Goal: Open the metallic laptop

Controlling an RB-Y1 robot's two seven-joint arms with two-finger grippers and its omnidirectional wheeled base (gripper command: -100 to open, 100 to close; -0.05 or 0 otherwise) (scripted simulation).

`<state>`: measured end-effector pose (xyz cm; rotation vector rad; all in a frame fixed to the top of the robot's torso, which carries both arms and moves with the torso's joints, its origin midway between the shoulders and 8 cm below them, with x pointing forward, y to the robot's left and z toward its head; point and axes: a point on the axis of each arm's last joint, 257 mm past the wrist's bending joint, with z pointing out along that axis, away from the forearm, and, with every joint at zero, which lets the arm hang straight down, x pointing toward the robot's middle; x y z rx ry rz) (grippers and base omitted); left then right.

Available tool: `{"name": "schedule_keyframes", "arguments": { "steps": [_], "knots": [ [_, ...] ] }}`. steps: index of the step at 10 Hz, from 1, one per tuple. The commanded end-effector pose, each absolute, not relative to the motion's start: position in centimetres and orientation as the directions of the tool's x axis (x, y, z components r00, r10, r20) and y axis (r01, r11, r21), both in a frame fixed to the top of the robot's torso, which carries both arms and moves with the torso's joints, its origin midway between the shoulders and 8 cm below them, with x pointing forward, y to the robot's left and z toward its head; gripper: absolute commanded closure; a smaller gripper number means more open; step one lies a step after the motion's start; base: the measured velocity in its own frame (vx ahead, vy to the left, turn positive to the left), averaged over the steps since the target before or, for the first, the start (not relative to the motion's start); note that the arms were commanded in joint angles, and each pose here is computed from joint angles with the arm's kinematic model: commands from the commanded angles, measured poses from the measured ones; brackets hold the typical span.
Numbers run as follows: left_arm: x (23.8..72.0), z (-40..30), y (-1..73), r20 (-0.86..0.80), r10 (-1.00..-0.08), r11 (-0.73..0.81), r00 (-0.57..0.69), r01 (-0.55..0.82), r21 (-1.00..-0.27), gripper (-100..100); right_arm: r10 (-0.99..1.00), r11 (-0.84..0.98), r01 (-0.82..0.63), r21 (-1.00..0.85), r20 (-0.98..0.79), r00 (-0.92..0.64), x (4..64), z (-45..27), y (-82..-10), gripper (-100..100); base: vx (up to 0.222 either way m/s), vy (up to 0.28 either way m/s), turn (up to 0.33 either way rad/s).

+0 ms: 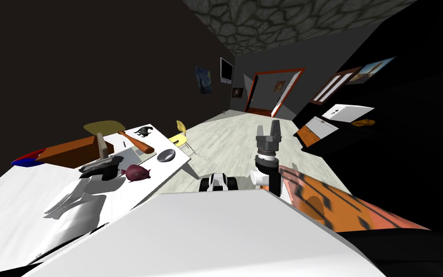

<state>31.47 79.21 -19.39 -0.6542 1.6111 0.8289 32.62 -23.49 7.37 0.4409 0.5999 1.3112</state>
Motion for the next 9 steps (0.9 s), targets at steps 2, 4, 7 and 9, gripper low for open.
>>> {"name": "schedule_keyframes", "arguments": {
  "steps": [2, 4, 7, 9],
  "knots": [
    [34.8, -22.8, 77.0, -0.971, -0.025, 0.621, -0.236, -0.765, 0.170, 100, 0.977, 0.211, -0.759, 0.616, -0.159, 0.143, 32.6, 7.4, -23.5, 0, -0.026, 0.024, 0.033],
    [37.0, -24.6, 75.7, -0.965, -0.057, 0.622, -0.257, -0.765, 0.167, 100, 0.977, 0.211, -0.759, 0.616, -0.159, 0.143, 32.6, 7.4, -23.5, 0, -0.030, 0.042, 0.065],
    [39.3, -26.0, 73.9, -0.956, -0.066, 0.631, -0.287, -0.754, 0.183, 100, 0.977, 0.211, -0.759, 0.616, -0.159, 0.143, 32.6, 7.4, -23.5, 0, -0.010, 0.016, 0.034],
    [40.1, -27.6, 72.7, -0.945, -0.065, 0.653, -0.320, -0.730, 0.202, 100, 0.977, 0.211, -0.759, 0.616, -0.159, 0.143, 32.6, 7.4, -23.5, 0, -0.017, 0.018, 0.026]
  ]
}}
